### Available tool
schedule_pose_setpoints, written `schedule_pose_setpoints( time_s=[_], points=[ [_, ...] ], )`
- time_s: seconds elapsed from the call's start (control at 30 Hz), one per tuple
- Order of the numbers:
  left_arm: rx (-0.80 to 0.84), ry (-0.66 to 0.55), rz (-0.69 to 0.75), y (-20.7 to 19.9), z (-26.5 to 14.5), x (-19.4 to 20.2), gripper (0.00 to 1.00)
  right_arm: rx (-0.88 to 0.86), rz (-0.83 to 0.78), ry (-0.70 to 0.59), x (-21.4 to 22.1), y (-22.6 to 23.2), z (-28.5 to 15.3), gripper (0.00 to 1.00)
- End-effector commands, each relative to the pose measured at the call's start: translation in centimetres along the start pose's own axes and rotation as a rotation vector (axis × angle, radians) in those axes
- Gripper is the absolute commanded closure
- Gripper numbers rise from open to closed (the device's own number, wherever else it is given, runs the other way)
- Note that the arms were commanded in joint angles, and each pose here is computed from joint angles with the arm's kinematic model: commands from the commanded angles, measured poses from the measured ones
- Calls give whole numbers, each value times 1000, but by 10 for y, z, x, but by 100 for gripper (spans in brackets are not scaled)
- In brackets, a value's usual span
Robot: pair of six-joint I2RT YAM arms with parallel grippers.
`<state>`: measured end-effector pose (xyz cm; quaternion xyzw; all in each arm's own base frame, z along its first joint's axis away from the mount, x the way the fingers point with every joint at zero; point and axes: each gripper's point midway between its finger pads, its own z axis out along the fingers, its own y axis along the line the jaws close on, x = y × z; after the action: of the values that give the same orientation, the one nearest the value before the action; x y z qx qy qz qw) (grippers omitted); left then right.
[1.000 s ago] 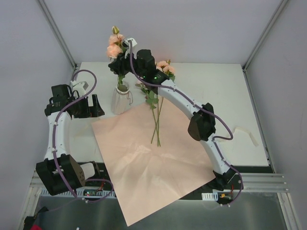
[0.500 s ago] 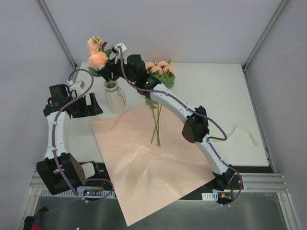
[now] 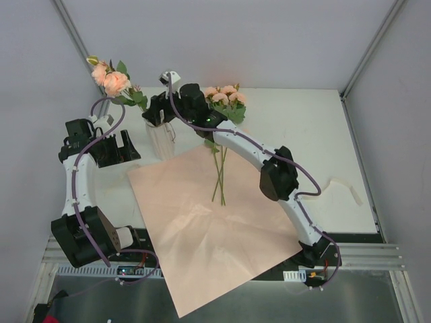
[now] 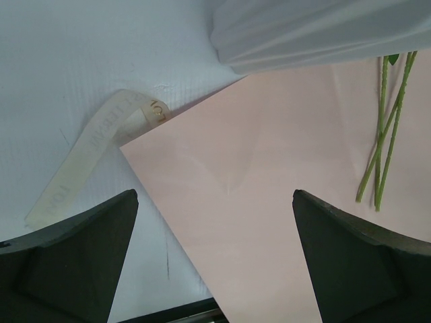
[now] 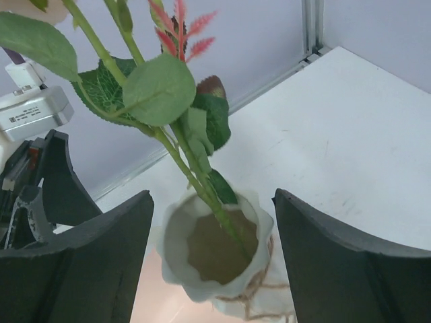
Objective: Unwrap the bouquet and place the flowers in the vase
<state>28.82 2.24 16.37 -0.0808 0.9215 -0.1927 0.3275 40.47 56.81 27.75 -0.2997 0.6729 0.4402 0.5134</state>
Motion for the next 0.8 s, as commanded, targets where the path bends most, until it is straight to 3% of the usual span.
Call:
schedule_pose_setpoints(
  time_s=[0.0,0.03,0.1,0.13,0.2,0.3,0.43,0.5,0.6,0.63,0.67,0.7,0.77],
  points=[
    [21,-46,10,-6,-6,-16,1,-50,-42,-165,-100,34,-53,23],
    [19,-44,9,-6,-6,-16,1,-32,-33,-132,-86,27,-56,22],
    [18,-44,9,-6,-7,-13,1,-12,-39,-158,-105,27,-80,11],
    [17,-44,10,-6,-7,-12,1,24,-24,-118,-86,11,-87,9],
    [25,-45,20,-8,-9,-7,1,53,-25,-135,-100,8,-111,0],
    [25,-54,67,-10,-14,-2,1,192,-4,-59,-81,-24,-140,4],
    [-15,-78,142,-6,-21,2,1,466,236,128,-26,-91,-191,4],
    [-29,-74,146,-3,-21,5,1,411,364,221,6,-99,-204,4],
    [-35,-60,141,0,-18,9,1,383,631,255,43,-134,-224,4],
    [-25,-59,137,-2,-18,10,1,410,644,265,51,-146,-231,4],
    [-20,-56,132,-2,-17,10,1,432,548,309,62,-152,-235,4],
    [-14,-52,125,-3,-16,11,1,596,485,372,83,-171,-249,4],
    [-5,-55,117,-5,-16,8,1,722,323,452,87,-176,-248,1]
  ],
)
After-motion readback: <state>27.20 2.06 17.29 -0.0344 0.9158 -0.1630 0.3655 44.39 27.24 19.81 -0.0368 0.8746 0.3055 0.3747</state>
